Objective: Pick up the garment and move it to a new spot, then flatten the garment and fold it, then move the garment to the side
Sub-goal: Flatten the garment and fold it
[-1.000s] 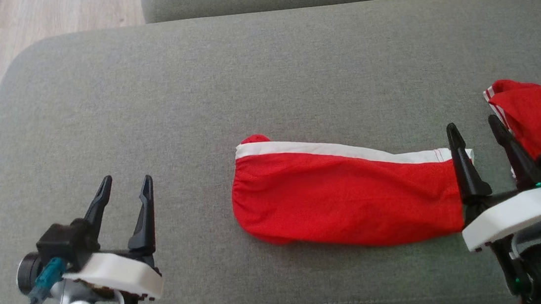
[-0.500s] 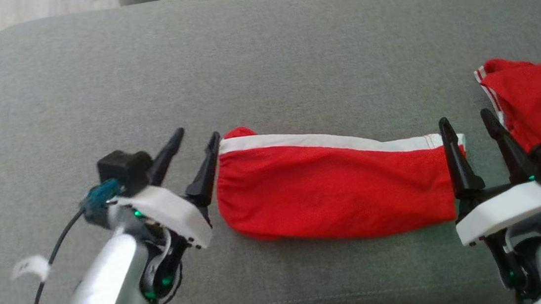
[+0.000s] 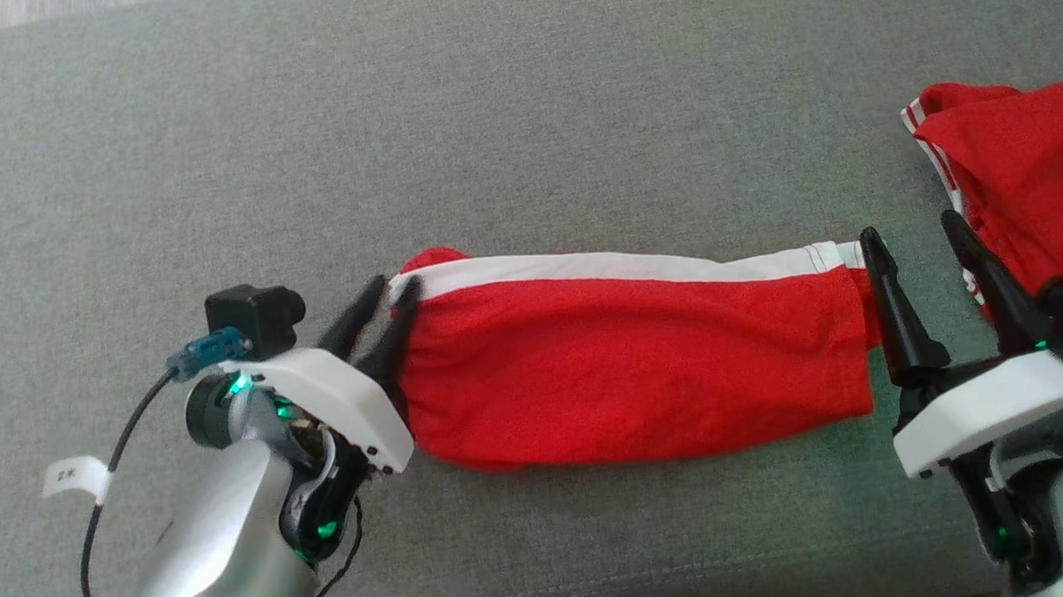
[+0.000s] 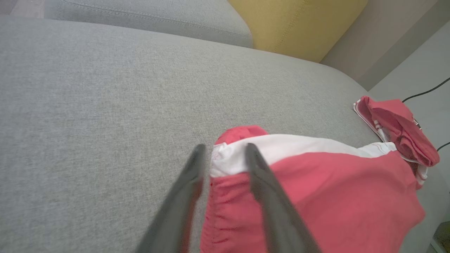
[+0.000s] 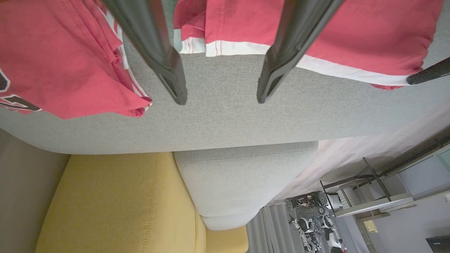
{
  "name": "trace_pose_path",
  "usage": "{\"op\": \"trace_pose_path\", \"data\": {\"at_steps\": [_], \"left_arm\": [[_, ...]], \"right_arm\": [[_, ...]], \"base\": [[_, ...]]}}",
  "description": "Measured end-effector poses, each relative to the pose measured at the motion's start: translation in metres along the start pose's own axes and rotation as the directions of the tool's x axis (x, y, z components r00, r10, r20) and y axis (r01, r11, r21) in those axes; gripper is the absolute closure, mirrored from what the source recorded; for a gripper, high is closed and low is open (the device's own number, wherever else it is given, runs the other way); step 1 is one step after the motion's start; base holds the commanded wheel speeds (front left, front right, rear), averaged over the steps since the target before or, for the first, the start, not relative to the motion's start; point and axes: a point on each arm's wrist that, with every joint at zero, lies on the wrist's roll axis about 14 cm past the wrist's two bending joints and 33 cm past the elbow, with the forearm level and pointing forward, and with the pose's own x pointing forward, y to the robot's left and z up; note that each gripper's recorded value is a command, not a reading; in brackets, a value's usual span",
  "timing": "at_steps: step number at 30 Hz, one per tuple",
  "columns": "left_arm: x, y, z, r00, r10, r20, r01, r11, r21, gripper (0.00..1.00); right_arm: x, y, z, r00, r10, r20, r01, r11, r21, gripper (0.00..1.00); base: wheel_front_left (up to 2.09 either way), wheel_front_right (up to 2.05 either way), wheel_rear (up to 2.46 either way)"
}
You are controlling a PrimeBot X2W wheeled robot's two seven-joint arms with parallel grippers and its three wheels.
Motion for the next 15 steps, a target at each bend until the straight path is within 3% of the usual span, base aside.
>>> {"op": "trace_pose_path", "data": {"at_steps": [9,15], "left_arm": [[-0.003,-0.003,-0.005,1.0,-0.015,-0.012,0.016,1.0,0.021,1.0],[-0.004,-0.002,-0.005,1.0,-0.017,-0.005,0.017,1.0,0.024,1.0]], "right_arm": [[0.0,-0.013,-0.001,0.999,-0.036,-0.004,0.036,0.999,0.005,0.0],[0.017,-0.025,-0.03,0.988,-0.029,-0.152,0.027,1.0,-0.011,0.0]], "base": [[0.0,0.0,0.0],[0.0,0.0,0.0]]}}
